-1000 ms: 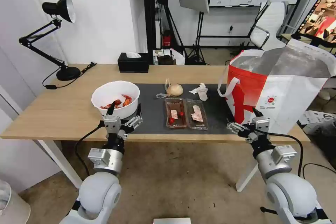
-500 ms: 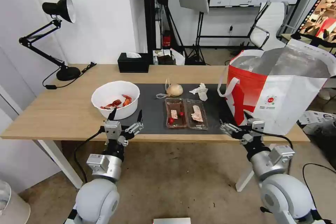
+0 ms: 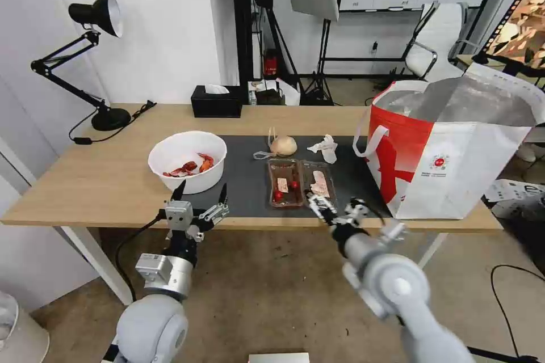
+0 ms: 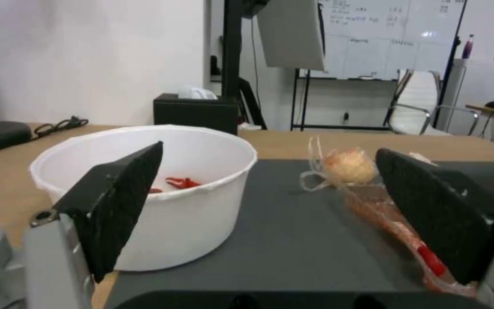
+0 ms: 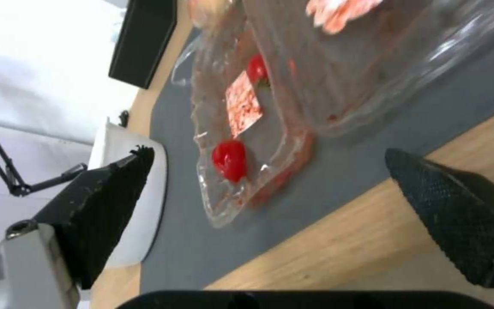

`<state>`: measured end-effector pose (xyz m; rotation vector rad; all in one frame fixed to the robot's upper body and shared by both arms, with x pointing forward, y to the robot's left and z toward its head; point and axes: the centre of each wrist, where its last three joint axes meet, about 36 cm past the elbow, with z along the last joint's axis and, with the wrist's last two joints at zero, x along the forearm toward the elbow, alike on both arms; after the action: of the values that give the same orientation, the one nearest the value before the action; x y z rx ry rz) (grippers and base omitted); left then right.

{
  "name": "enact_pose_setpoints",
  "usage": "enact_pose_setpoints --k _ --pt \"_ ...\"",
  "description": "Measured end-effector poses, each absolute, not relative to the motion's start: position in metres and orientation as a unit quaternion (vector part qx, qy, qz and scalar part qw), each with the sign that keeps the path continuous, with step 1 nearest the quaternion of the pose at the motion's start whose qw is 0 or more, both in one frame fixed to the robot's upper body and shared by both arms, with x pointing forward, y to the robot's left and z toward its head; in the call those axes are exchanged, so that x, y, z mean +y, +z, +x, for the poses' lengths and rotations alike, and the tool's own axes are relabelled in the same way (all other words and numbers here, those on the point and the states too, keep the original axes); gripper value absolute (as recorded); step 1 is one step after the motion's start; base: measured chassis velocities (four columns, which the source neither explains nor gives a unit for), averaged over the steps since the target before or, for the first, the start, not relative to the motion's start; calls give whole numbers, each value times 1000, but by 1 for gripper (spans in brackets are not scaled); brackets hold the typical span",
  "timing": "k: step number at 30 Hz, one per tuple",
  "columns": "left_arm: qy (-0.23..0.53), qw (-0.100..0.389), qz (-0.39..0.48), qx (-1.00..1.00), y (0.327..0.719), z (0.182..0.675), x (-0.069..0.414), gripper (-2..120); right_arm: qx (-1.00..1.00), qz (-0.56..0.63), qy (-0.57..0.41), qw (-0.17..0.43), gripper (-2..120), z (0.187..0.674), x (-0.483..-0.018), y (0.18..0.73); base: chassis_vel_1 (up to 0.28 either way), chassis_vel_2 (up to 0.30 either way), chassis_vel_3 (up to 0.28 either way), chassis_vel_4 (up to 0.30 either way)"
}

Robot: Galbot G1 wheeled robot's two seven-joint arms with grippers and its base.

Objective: Pick up the trash from the table and place it into the takeout bag.

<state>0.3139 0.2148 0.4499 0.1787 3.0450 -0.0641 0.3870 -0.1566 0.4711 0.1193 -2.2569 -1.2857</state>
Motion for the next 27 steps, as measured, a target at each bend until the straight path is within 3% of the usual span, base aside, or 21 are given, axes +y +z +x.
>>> enact_pose_setpoints --k 27 --pt "-23 48 49 997 448 306 219 100 -827 31 -491 273 100 407 -144 465 0 0 0 0"
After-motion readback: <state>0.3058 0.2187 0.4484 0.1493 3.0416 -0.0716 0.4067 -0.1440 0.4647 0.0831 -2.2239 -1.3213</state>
